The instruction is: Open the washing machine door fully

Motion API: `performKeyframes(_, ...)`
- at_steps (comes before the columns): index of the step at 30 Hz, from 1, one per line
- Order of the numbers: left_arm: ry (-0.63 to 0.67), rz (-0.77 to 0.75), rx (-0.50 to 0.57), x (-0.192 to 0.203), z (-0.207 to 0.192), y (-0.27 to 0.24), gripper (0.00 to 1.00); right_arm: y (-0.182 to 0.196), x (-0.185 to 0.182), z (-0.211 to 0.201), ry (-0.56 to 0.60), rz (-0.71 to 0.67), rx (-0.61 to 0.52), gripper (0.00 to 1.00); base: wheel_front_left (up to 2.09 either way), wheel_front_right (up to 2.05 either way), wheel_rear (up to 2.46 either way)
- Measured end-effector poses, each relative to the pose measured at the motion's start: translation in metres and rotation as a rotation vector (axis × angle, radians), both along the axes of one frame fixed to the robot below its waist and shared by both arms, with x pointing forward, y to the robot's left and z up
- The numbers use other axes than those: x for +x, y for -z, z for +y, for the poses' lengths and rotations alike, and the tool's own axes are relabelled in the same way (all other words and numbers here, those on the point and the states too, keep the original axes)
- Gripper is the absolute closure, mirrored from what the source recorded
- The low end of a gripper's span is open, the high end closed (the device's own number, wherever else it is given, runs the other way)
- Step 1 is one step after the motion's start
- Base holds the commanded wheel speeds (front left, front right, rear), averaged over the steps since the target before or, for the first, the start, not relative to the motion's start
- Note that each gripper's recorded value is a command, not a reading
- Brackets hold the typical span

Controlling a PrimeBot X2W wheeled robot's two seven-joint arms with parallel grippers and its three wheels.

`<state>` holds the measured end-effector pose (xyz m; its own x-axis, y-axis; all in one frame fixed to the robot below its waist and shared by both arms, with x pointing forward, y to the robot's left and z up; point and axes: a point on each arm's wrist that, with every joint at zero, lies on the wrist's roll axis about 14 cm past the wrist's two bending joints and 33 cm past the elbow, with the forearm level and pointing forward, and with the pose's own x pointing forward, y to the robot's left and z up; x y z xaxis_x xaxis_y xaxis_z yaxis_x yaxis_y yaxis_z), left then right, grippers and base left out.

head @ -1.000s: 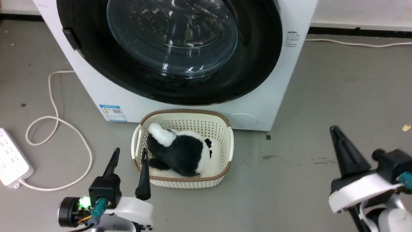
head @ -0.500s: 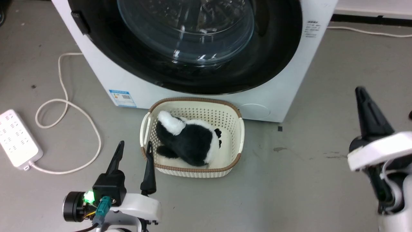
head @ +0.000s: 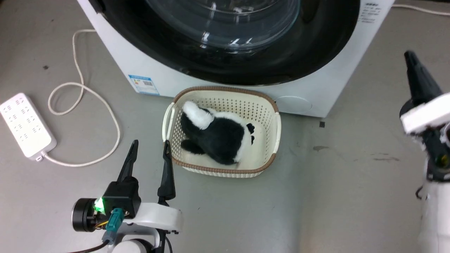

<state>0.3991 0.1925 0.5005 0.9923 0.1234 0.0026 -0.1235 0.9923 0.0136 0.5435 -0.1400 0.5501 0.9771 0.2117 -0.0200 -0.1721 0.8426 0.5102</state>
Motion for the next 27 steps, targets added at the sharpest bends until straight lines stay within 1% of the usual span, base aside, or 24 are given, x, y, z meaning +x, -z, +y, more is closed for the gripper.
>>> performKeyframes(4, -0.009, 0.002, 0.004, 0.002, 0.002, 0.002, 0.00, 0.003, 0.013, 0.005, -0.018, 0.032, 0.023, 1.00, 0.00, 0.00, 0.00)
performKeyframes(5, -0.013, 0.007, 0.005, 0.003, 0.002, 0.005, 0.00, 0.006, 0.023, 0.008, -0.029, 0.056, 0.036, 1.00, 0.00, 0.00, 0.00)
performKeyframes(6, -0.013, 0.007, 0.005, 0.003, 0.002, 0.005, 0.00, 0.006, 0.023, 0.008, -0.029, 0.056, 0.036, 1.00, 0.00, 0.00, 0.00)
performKeyframes(8, -0.033, 0.022, 0.004, 0.002, 0.006, 0.011, 0.00, 0.012, 0.046, 0.015, -0.052, 0.117, 0.080, 1.00, 0.00, 0.00, 0.00)
performKeyframes(9, -0.033, 0.022, 0.004, 0.002, 0.006, 0.011, 0.00, 0.012, 0.046, 0.015, -0.052, 0.117, 0.080, 1.00, 0.00, 0.00, 0.00)
performKeyframes(12, -0.050, 0.021, 0.005, 0.003, 0.011, 0.013, 0.00, 0.017, 0.063, 0.021, -0.075, 0.171, 0.120, 1.00, 0.00, 0.00, 0.00)
performKeyframes(13, -0.060, 0.021, 0.005, 0.004, 0.012, 0.014, 0.00, 0.026, 0.075, 0.021, -0.078, 0.224, 0.166, 1.00, 0.00, 0.00, 0.00)
performKeyframes(16, -0.065, 0.023, 0.005, 0.003, 0.012, 0.015, 0.00, 0.029, 0.083, 0.020, -0.079, 0.250, 0.184, 1.00, 0.00, 0.00, 0.00)
performKeyframes(18, -0.077, 0.026, 0.005, 0.004, 0.014, 0.017, 0.00, 0.028, 0.096, 0.023, -0.093, 0.275, 0.224, 1.00, 0.00, 0.00, 0.00)
performKeyframes(20, -0.083, 0.020, 0.010, 0.005, 0.015, 0.016, 0.00, 0.029, 0.104, 0.028, -0.112, 0.300, 0.259, 1.00, 0.00, 0.00, 0.00)
performKeyframes(21, -0.083, 0.020, 0.010, 0.005, 0.015, 0.016, 0.00, 0.029, 0.104, 0.028, -0.112, 0.300, 0.259, 1.00, 0.00, 0.00, 0.00)
performKeyframes(24, -0.095, 0.027, 0.008, 0.005, 0.017, 0.020, 0.00, 0.032, 0.114, 0.038, -0.155, 0.354, 0.313, 1.00, 0.00, 0.00, 0.00)
performKeyframes(25, -0.095, 0.027, 0.008, 0.005, 0.017, 0.020, 0.00, 0.032, 0.114, 0.038, -0.155, 0.354, 0.313, 1.00, 0.00, 0.00, 0.00)
performKeyframes(27, -0.106, 0.033, 0.012, 0.005, 0.019, 0.023, 0.00, 0.027, 0.122, 0.044, -0.182, 0.367, 0.357, 1.00, 0.00, 0.00, 0.00)
